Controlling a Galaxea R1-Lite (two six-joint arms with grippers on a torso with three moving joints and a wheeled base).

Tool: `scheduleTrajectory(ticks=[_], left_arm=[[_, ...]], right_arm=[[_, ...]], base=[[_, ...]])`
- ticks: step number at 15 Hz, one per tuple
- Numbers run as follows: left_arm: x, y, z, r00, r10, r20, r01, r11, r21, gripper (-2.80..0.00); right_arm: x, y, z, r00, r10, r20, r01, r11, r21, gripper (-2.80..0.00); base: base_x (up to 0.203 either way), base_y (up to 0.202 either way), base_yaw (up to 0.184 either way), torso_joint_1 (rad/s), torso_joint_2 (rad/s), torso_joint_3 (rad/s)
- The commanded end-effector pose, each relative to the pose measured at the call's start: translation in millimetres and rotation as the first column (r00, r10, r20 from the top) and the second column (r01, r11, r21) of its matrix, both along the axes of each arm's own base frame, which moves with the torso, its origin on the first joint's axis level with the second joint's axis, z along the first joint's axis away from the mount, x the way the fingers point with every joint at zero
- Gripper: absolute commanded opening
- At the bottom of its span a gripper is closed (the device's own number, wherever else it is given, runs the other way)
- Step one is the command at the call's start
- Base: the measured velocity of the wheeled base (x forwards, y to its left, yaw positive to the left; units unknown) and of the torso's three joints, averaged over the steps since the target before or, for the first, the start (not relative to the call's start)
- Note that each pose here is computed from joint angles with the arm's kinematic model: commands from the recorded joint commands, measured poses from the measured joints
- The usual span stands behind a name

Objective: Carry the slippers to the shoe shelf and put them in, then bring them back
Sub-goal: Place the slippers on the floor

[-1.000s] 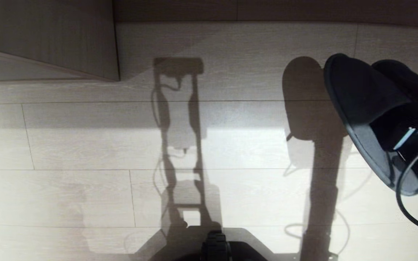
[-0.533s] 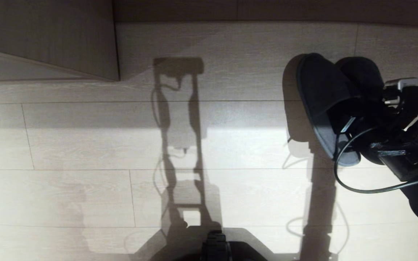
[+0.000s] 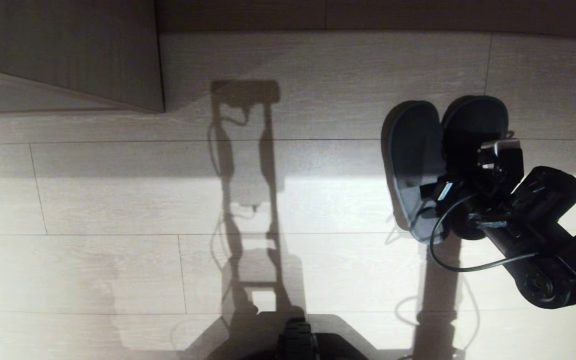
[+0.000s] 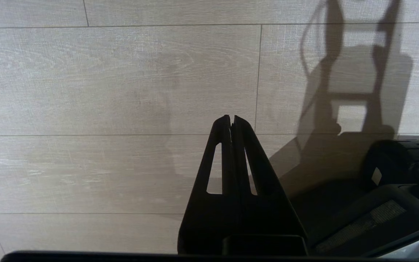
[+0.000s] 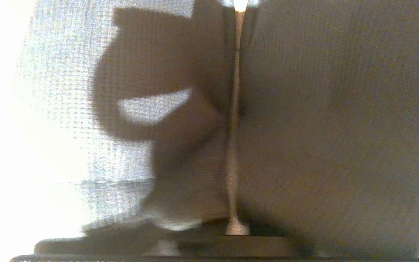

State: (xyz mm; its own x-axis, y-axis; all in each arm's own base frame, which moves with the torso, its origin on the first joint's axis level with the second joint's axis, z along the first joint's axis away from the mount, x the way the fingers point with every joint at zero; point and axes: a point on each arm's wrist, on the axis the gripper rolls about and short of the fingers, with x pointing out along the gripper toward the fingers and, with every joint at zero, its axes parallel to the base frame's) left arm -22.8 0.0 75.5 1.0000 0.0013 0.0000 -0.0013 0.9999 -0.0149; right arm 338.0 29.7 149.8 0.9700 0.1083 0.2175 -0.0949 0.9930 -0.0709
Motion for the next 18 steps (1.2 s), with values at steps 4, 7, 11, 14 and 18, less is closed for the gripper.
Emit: scheduleTrajectory(ticks=[4,7,11,14,18], left_arm=[[0,0,0,1.000,0.002,0.000,-0.002,1.000,0.001,-2.80],[0,0,0,1.000,0.001,0.000,-0.001,1.000,0.001,-2.80],[0,0,0,1.000,0.002,0.000,-0.002,1.000,0.001,-2.80],[0,0,0,1.000,0.002,0.000,-0.002,1.000,0.001,-2.80],[0,0,0,1.000,0.000,0.000,0.000,1.000,0.001,-2.80]], right_arm=[[6,2,-11,0.999,-0.003,-0.032,0.003,1.000,-0.017,0.00],[0,1,-5,1.000,-0.019,-0.018,0.019,1.000,-0.013,0.00],[-13,-1,12,0.998,-0.058,0.024,0.059,0.998,-0.029,0.00],[-23,-2,19,0.997,-0.068,0.033,0.069,0.997,-0.033,0.00],[-40,-3,18,0.998,-0.066,-0.011,0.065,0.997,-0.043,0.00]], base=[[0.000,0.000,0.000,0.000,0.00,0.000],[0.000,0.000,0.000,0.000,0.00,0.000],[0.000,0.000,0.000,0.000,0.00,0.000],[0.000,0.000,0.000,0.000,0.00,0.000],[0.000,0.000,0.000,0.000,0.00,0.000]])
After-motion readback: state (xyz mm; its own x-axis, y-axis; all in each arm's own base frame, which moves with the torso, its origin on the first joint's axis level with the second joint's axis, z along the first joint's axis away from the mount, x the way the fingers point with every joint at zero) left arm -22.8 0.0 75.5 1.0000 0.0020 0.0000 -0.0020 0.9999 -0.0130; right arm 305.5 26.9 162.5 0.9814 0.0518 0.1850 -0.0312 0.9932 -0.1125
